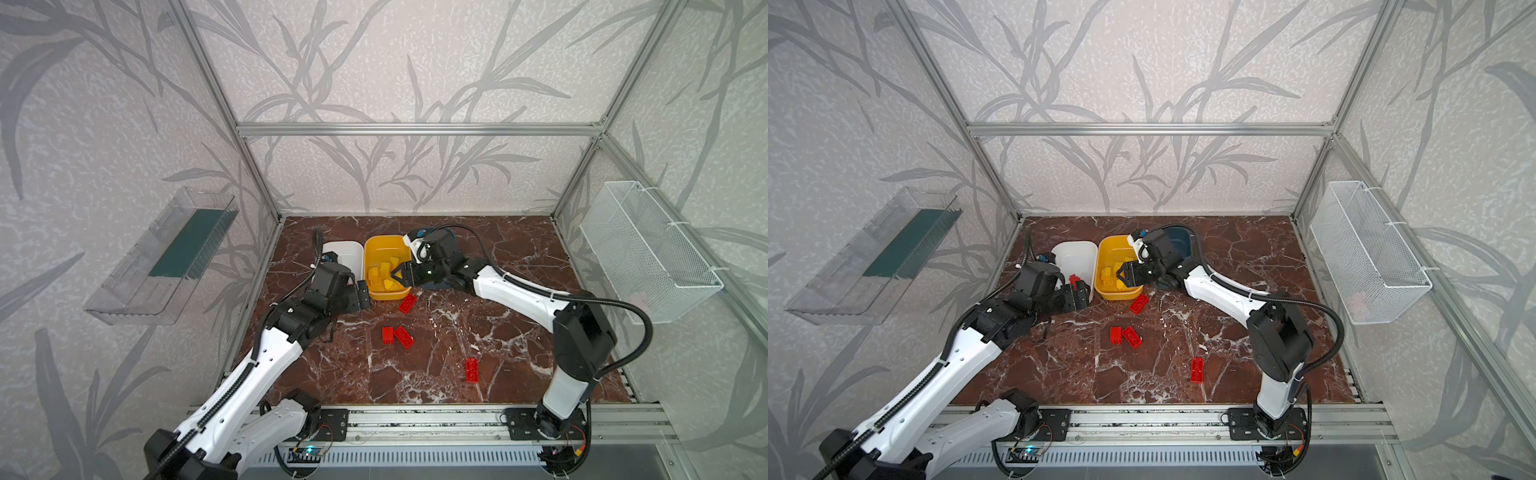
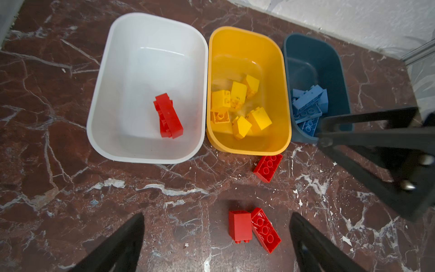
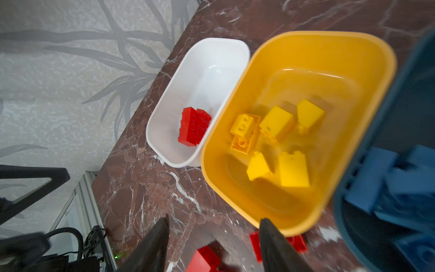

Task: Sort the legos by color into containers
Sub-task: 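Lower left gripper onto a red brick while right gripper withdraws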

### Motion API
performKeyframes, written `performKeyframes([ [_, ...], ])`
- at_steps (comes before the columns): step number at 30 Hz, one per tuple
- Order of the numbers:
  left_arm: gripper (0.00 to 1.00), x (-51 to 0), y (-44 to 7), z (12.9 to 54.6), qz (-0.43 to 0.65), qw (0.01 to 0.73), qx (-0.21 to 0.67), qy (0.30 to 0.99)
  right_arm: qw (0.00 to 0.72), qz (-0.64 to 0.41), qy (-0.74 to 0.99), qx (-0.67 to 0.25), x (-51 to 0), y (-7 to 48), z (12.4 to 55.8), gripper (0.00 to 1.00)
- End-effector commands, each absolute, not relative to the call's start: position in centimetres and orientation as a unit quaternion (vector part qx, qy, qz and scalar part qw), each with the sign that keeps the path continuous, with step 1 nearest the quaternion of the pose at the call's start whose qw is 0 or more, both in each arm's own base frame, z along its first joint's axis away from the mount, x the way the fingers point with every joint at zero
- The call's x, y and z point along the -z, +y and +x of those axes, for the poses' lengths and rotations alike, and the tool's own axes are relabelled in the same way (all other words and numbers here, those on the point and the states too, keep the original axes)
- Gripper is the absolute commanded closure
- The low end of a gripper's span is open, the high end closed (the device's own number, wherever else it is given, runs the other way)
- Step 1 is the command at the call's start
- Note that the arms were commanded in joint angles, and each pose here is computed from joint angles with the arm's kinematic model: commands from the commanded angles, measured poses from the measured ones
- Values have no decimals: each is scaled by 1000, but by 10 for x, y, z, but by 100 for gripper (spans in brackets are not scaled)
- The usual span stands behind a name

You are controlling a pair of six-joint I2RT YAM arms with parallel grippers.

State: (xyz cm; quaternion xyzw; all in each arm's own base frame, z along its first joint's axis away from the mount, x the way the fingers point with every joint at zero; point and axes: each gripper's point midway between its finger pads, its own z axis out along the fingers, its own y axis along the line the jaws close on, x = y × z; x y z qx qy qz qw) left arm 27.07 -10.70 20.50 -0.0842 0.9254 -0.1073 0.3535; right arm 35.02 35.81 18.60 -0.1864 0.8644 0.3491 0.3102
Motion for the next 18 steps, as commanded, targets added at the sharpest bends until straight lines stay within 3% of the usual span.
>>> performKeyframes([
  [1,7,-175,-110,263,-112,312,81,940,349,-144,869,-320,-184,323,348,37],
  [10,11,-111,-149,252,-119,223,93,963,389,-50,890,-232,-151,232,319,35],
  [18,14,-70,-170,244,-112,182,79,974,390,-32,899,-199,-129,203,300,34],
])
